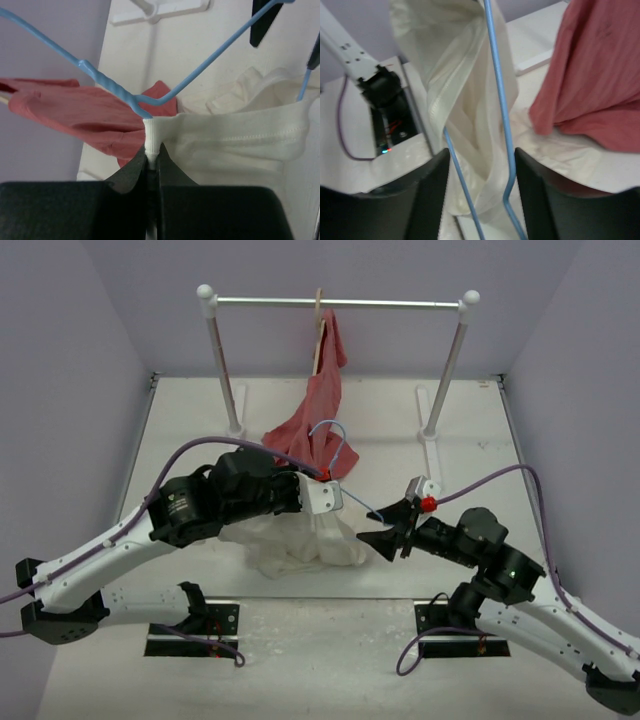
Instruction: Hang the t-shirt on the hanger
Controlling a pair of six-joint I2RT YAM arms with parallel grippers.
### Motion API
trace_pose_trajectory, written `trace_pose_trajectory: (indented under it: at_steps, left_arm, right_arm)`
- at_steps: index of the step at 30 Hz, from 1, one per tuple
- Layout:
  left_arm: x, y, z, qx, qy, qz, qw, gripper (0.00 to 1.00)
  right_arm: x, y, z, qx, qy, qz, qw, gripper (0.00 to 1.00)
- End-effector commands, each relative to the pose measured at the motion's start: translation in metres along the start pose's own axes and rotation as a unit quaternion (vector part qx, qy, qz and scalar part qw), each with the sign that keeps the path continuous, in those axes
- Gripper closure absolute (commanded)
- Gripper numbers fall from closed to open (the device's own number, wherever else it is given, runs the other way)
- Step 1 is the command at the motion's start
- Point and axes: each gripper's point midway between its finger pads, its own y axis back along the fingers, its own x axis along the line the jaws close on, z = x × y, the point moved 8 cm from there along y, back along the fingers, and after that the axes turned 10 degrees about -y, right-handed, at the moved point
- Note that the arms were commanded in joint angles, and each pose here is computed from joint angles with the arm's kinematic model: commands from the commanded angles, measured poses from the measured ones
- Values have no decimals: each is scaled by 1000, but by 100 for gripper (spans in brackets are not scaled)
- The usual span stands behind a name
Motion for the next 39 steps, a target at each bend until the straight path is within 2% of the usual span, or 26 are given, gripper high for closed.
trace_pose_trajectory:
  at_steps: [1,2,4,6,9,10,12,14,18,20,23,26,27,31,39]
  left_arm:
    - [28,7,-7,34,68,168,983,100]
    - [32,12,-14,61,79,212,972,100]
    - [32,21,-23,75,96,254,959,100]
    - [23,21,-34,80,103,265,955,100]
    - [17,28,-39,50,113,281,952,100]
    - [16,29,-38,34,113,280,953,100]
    - [11,35,-43,33,110,284,952,100]
    - [9,34,-45,41,111,280,953,100]
    - [8,33,-44,34,117,271,955,100]
    - [7,33,-44,31,122,270,955,100]
    - [3,32,-45,27,127,262,956,100]
    - [2,33,-43,11,131,260,957,100]
    - [2,34,-41,2,132,258,957,100]
    - [3,33,-39,-7,133,251,959,100]
    - [3,30,-40,-3,135,261,956,100]
  right_arm:
    - [-4,-2,44,-109,-15,-70,991,32]
    - [-14,-1,41,-105,-37,-125,986,23]
    - [-22,9,42,-117,-82,-193,971,20]
    - [-24,20,45,-134,-119,-233,956,18]
    - [-19,35,47,-152,-167,-238,945,19]
    - [-21,42,49,-165,-183,-261,933,20]
    - [-20,50,46,-163,-234,-286,915,29]
    - [-15,42,39,-143,-274,-265,913,35]
    - [-15,12,19,-87,-336,-250,904,35]
    - [-20,4,12,-107,-372,-254,886,33]
    - [-20,-9,6,-121,-397,-224,882,33]
    - [-18,-21,11,-110,-407,-214,881,34]
    - [-18,-31,7,-82,-410,-212,883,35]
    - [-12,-55,8,-47,-415,-176,891,38]
    - [-9,-77,-28,17,-424,-173,889,42]
